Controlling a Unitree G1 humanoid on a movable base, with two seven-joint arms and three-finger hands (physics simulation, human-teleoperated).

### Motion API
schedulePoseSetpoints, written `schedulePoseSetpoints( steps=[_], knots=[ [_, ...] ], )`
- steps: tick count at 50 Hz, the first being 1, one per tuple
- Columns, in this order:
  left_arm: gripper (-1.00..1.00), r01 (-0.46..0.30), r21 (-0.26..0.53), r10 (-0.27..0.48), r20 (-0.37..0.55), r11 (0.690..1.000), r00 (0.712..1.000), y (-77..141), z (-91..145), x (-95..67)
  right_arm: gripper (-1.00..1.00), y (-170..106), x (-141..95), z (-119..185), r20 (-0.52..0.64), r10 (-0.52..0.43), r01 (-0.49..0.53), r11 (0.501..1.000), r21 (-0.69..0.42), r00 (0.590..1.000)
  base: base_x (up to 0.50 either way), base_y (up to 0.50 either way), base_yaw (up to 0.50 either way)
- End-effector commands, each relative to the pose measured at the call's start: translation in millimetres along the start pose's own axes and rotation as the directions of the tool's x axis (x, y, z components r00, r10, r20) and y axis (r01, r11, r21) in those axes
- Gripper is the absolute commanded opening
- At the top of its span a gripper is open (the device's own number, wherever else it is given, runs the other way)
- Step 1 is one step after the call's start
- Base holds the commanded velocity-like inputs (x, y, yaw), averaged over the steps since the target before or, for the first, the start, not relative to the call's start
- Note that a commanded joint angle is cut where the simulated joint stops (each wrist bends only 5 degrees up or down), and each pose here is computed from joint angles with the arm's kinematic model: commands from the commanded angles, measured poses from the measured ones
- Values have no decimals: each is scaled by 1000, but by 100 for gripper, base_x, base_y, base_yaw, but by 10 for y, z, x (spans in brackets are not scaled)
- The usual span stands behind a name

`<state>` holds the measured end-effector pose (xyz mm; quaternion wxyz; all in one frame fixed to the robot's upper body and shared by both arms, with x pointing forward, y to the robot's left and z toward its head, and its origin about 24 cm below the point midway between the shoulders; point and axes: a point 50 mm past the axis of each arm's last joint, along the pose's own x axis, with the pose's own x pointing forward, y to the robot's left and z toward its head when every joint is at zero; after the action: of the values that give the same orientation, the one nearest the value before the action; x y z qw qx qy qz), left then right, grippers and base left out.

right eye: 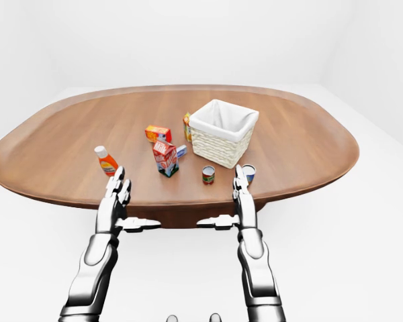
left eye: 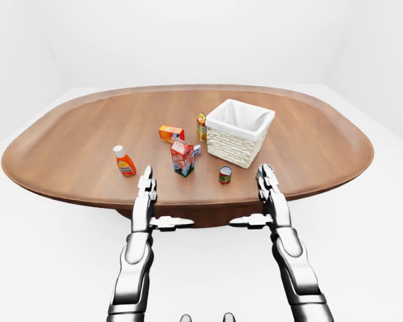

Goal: Pick up the alphabet soup, and put it in the basket.

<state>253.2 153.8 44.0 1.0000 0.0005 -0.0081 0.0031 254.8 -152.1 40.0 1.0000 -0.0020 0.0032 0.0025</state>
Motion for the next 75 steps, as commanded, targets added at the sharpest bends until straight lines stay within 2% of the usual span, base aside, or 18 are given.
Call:
schedulePoseSetpoints(
  steps=[1, 15, 27, 37, 44, 54, 60, 67, 75],
  knots=[
    [100, -18, -2, 18, 43, 1000, 999, 100, 78, -11, 100, -36, 34, -35, -15, 23, -23, 1000, 9, 1000, 0, 0, 0],
    [100, -48, -64, 52, 60, 997, 997, 203, 160, 26, 100, -24, 41, -25, -18, 28, -28, 1000, 6, 999, 0, 0, 0],
    [100, -67, -72, 73, 79, 995, 994, 249, 219, 36, 100, -32, 48, -50, -20, 27, -27, 1000, 8, 999, 0, 0, 0],
    [100, -89, -81, 97, 99, 993, 990, 300, 334, 36, 100, -33, 52, -56, -24, 25, -25, 1000, 5, 999, 0, 0, 0],
    [100, -121, -116, 136, 131, 986, 982, 412, 463, 88, 100, -47, 50, -67, -32, 11, -11, 1000, 5, 999, 0, 0, 0],
    [100, -152, -114, 168, 150, 982, 974, 520, 531, 160, 100, -41, 48, -62, -31, 14, -13, 1000, 15, 999, 0, 0, 0],
    [100, -170, -84, 182, 168, 982, 969, 546, 578, 157, 100, -46, 49, -67, -27, 17, -16, 1000, 20, 999, 0, 0, 0],
    [100, -170, -103, 188, 208, 980, 960, 594, 682, 166, 100, -46, 52, -66, -24, 19, -18, 1000, 25, 1000, 0, 0, 0],
    [100, -181, -113, 202, 211, 977, 956, 641, 701, 194, 100, -44, 53, -63, -25, 18, -17, 1000, 26, 1000, 0, 0, 0]
  ],
)
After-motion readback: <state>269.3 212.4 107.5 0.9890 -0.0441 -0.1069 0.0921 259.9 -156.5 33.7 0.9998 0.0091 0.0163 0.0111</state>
